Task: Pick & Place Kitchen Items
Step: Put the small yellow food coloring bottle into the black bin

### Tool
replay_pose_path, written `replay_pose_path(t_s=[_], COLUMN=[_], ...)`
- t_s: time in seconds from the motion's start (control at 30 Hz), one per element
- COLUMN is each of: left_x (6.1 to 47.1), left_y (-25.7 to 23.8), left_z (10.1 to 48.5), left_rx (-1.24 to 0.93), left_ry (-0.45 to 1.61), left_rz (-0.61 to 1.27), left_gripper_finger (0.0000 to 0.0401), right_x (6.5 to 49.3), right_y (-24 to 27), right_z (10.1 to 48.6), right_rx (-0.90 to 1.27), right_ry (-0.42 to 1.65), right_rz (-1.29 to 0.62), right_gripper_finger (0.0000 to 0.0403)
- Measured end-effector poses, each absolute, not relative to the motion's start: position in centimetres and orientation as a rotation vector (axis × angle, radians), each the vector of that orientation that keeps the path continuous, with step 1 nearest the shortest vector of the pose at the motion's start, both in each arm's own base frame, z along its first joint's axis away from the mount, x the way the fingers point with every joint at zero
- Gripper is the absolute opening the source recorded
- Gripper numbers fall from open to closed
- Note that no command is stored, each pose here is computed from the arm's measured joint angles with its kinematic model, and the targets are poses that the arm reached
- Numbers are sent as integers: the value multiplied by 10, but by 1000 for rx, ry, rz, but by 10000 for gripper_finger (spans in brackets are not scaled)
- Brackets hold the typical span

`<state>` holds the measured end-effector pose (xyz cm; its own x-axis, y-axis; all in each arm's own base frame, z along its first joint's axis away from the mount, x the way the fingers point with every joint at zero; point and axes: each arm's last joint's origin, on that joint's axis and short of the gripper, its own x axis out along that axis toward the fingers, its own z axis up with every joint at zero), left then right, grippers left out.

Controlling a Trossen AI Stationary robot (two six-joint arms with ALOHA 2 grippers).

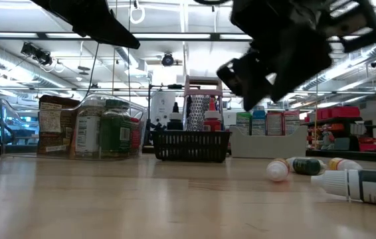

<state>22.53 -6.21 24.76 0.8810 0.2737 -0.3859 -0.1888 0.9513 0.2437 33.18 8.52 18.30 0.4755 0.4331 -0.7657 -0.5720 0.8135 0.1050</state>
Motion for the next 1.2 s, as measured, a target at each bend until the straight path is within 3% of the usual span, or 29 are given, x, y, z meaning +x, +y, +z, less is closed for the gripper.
replay_pose_path(t_s=[0.5, 0.63, 0.8, 1.2], left_x=[228, 228, 228, 228], left_y=[-63, -63, -63, -63], left_z=[253, 253, 253, 254], left_rx=[227, 252, 252, 246], left_ry=[381, 384, 381, 372], left_rz=[238, 234, 233, 234], left_gripper_finger=[110, 110, 110, 110], right_x=[294, 297, 303, 308], right_y=[90, 89, 93, 91], right_z=[123, 113, 95, 92], right_rx=[-153, -155, -133, -236], right_ry=[674, 694, 745, 693], right_rz=[619, 540, 601, 536], right_gripper_finger=[179, 179, 179, 151])
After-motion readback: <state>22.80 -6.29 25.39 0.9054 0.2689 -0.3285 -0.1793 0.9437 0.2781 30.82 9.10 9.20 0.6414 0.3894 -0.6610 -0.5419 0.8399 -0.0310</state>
